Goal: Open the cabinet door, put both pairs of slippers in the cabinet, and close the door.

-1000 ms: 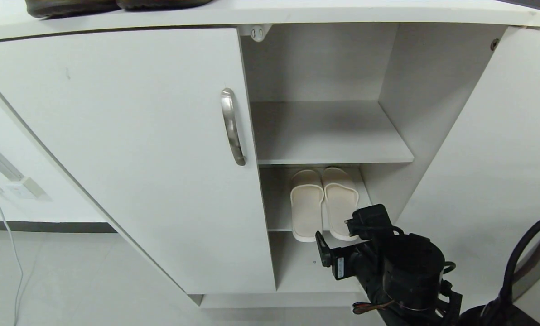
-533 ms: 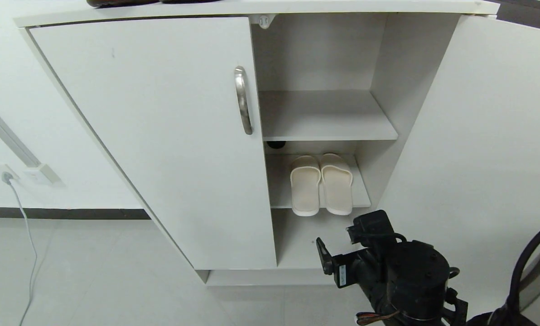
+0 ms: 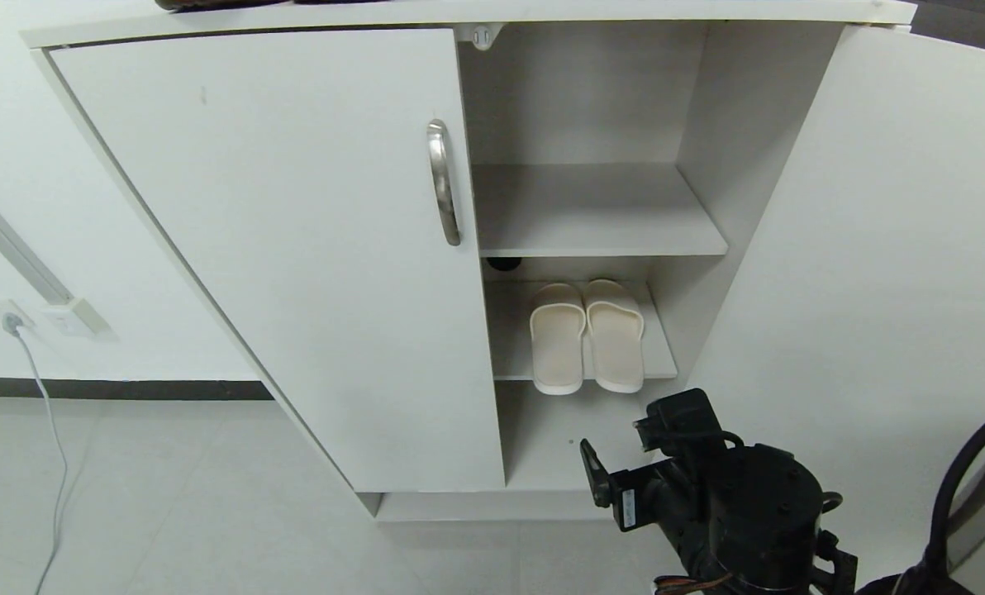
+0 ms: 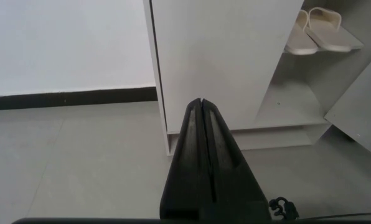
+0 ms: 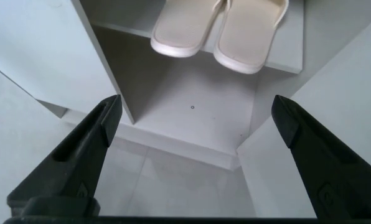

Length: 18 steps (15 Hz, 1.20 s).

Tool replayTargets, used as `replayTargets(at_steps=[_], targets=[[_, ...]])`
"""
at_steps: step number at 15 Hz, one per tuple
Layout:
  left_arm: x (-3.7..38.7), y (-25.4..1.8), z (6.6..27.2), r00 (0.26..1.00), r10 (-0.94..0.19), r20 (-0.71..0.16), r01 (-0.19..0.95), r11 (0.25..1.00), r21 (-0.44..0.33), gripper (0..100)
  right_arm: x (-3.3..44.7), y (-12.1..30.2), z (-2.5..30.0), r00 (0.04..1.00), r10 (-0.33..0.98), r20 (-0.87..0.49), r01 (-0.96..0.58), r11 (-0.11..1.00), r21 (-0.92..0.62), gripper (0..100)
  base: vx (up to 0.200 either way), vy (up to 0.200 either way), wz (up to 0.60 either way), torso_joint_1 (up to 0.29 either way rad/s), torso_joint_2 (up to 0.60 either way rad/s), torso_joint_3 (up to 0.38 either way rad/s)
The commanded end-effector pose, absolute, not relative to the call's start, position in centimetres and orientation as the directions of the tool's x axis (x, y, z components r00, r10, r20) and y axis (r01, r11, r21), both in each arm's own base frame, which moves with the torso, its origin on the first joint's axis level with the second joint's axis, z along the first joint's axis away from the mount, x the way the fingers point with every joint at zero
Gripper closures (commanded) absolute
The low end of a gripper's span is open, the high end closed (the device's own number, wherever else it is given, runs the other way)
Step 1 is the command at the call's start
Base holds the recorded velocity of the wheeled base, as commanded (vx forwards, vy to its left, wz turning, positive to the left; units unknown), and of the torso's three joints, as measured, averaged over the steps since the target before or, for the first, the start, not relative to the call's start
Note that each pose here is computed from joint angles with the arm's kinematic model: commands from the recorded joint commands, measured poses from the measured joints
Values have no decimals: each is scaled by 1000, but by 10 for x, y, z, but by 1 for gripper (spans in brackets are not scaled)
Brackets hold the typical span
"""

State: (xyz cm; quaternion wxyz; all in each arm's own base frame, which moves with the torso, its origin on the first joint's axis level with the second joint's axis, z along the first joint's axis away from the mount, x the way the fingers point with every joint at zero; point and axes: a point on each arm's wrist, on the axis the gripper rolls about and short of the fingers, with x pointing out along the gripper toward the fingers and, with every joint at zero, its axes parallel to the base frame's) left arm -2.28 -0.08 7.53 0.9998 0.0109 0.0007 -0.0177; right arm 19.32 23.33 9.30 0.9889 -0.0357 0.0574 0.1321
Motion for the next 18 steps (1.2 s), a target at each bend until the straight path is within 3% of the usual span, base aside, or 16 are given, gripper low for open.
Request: replayTargets(at_steps=[1, 13, 18], targets=[[-23, -1, 75, 999, -35, -3, 35, 999, 21, 100, 194, 234, 91, 958, 257, -127, -266, 962, -58, 0, 0, 0, 0, 0, 0, 0], [-23, -1, 75, 999, -35, -2, 35, 999, 23, 100, 192, 236, 89, 956, 264, -132, -272, 961, -53, 0, 0, 0, 0, 5, 2, 165], [-23, -1, 75, 999, -37, -2, 37, 999, 35, 100, 195, 235, 85, 958, 253, -136, -262, 963, -57, 0, 0, 0, 0, 0, 1, 11]])
